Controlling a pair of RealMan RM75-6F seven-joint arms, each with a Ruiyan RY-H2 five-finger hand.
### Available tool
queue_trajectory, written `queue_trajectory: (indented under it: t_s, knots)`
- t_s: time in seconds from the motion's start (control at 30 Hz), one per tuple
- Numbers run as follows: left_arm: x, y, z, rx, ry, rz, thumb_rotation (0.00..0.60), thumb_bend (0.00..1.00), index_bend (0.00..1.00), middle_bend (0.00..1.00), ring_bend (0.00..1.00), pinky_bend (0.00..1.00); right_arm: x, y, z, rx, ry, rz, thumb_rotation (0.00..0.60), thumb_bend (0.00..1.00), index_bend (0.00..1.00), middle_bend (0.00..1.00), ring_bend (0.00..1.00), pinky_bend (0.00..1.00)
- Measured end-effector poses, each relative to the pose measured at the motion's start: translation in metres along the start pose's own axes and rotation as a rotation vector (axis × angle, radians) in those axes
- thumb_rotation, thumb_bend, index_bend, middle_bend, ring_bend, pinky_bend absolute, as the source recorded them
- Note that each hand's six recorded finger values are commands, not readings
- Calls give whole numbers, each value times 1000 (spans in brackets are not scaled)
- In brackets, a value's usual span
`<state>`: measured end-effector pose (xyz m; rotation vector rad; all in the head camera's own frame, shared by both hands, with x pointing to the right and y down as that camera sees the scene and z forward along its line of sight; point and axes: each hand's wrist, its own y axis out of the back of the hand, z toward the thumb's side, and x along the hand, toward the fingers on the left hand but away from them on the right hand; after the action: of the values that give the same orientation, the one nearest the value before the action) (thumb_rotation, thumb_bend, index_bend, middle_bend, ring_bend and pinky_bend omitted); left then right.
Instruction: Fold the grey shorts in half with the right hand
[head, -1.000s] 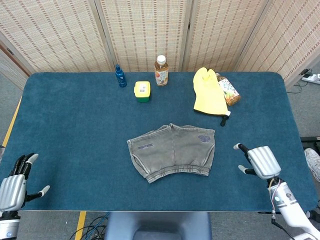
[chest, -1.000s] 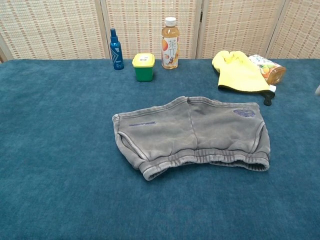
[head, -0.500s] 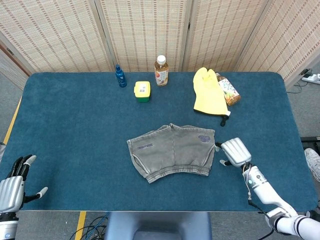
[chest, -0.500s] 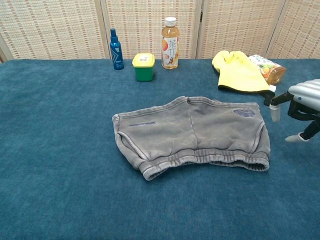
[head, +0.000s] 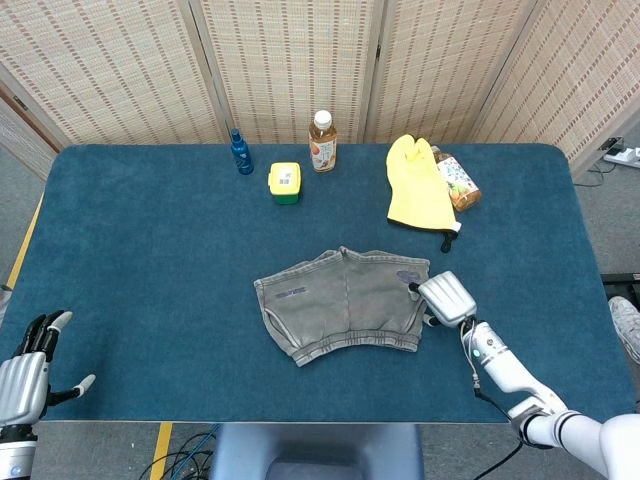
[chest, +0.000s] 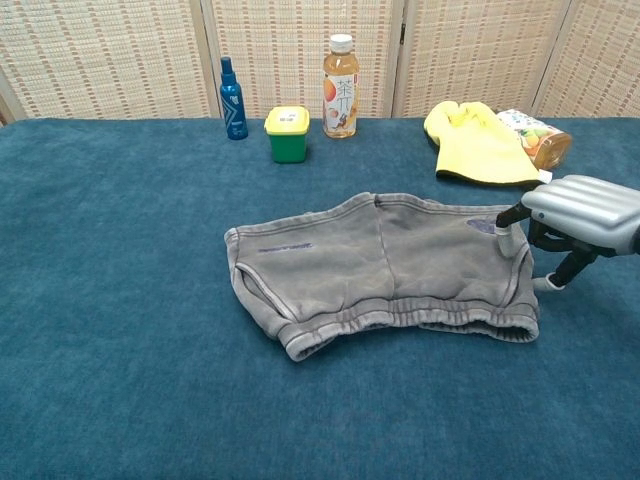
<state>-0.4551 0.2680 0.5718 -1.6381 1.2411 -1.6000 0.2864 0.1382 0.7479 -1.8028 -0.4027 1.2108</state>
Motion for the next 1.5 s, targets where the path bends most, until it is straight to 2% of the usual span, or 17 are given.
queue_trajectory:
  t_s: [0.13, 0.43, 0.6, 0.77, 1.07, 1.17, 1.27, 1.4, 1.5]
  knots:
    - [0, -1, -1, 0, 1, -1, 600, 168, 140, 116, 62, 284, -5, -5, 3, 21, 15, 16, 600, 189, 495, 978, 1000, 1000]
    - [-1, -1, -1, 0, 2, -1, 600, 168, 140, 116, 63, 284, -8, -12, 1, 41, 18, 37, 600, 422, 596, 988, 1000, 1000]
    - [-1, 0, -2, 1, 3, 2, 600, 168, 140, 116, 63, 284, -3, -7, -4, 37, 15, 13, 600, 510, 622, 995, 1000, 1000]
    - [0, 1, 0, 1, -1, 5, 600, 168, 140, 117, 62, 284, 10, 1, -17, 50, 6, -5, 600, 530, 629, 996, 1000, 1000]
    - [2, 0, 5, -7, -15, 1, 600, 168, 140, 116, 62, 284, 52, 8, -53, 112, -41, 10, 600, 533, 630, 996, 1000, 1000]
    - [3, -1, 7, -11, -20, 3, 600, 168, 140, 116, 63, 285, 60, 17, -59, 126, -53, -11, 600, 532, 630, 996, 1000, 1000]
    - [4, -1, 7, -15, -22, 5, 600, 168, 140, 116, 62, 284, 59, 30, -54, 123, -46, -63, 600, 533, 630, 996, 1000, 1000]
    - [5, -1, 5, -19, -22, 6, 600, 168, 140, 116, 62, 284, 44, 52, -34, 109, -4, -155, 600, 535, 630, 996, 1000, 1000]
    - [4, 0, 1, -22, -16, 8, 600, 168, 140, 116, 62, 284, 29, 61, -12, 95, 51, -197, 600, 535, 630, 996, 1000, 1000]
